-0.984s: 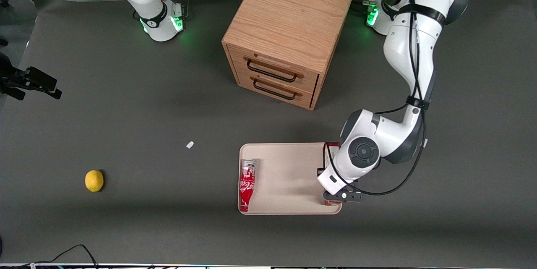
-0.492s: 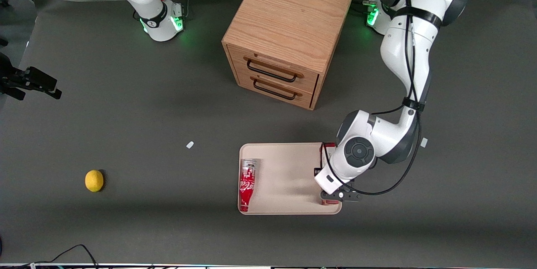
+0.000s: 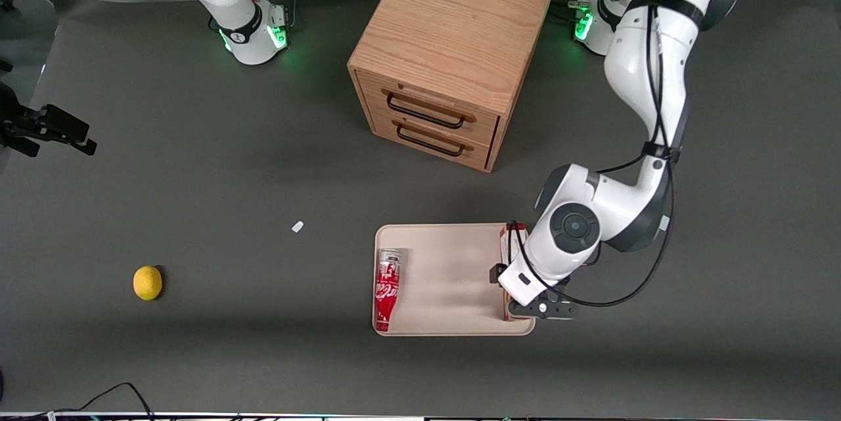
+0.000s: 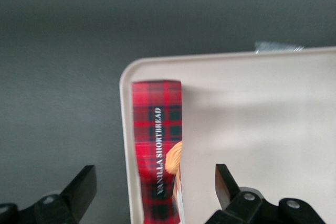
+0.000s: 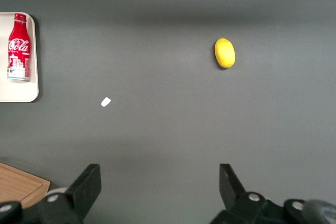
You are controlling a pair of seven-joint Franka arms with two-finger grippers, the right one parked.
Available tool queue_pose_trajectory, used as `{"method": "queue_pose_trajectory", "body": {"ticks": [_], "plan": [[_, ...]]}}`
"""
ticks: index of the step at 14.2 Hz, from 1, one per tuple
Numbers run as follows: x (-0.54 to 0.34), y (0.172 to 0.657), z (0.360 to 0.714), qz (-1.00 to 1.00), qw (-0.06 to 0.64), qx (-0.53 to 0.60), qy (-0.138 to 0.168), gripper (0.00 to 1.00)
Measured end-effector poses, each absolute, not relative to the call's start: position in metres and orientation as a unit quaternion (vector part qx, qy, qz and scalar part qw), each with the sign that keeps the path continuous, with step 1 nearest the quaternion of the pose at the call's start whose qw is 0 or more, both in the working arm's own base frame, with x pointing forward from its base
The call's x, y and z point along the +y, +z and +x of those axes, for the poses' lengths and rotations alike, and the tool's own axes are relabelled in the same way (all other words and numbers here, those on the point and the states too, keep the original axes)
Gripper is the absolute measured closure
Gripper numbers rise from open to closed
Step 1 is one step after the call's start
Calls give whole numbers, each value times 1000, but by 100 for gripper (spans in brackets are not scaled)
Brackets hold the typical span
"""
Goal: Place red cookie box on tray
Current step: 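Open the left gripper and raise it away from the tray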
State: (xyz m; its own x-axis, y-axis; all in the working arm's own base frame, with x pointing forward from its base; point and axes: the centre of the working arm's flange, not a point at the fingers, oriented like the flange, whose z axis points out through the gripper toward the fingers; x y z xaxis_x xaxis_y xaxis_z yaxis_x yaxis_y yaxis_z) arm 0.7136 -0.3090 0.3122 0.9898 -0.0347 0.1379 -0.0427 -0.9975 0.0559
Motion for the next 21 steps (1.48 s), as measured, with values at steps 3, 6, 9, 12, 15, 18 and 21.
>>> {"method": "queue_pose_trajectory", "body": {"ticks": [3,6,9,12,15,18,21], "plan": [[-274,378,712,995,43,10,85,0],[-205,439,695,995,32,50,84,0],[-136,505,658,998,2,55,43,0],[-95,572,617,999,-14,36,25,0],[-67,614,584,999,-21,22,30,0],[-49,621,564,999,-17,15,28,0],[-38,622,553,1000,-7,-8,20,0]]}}
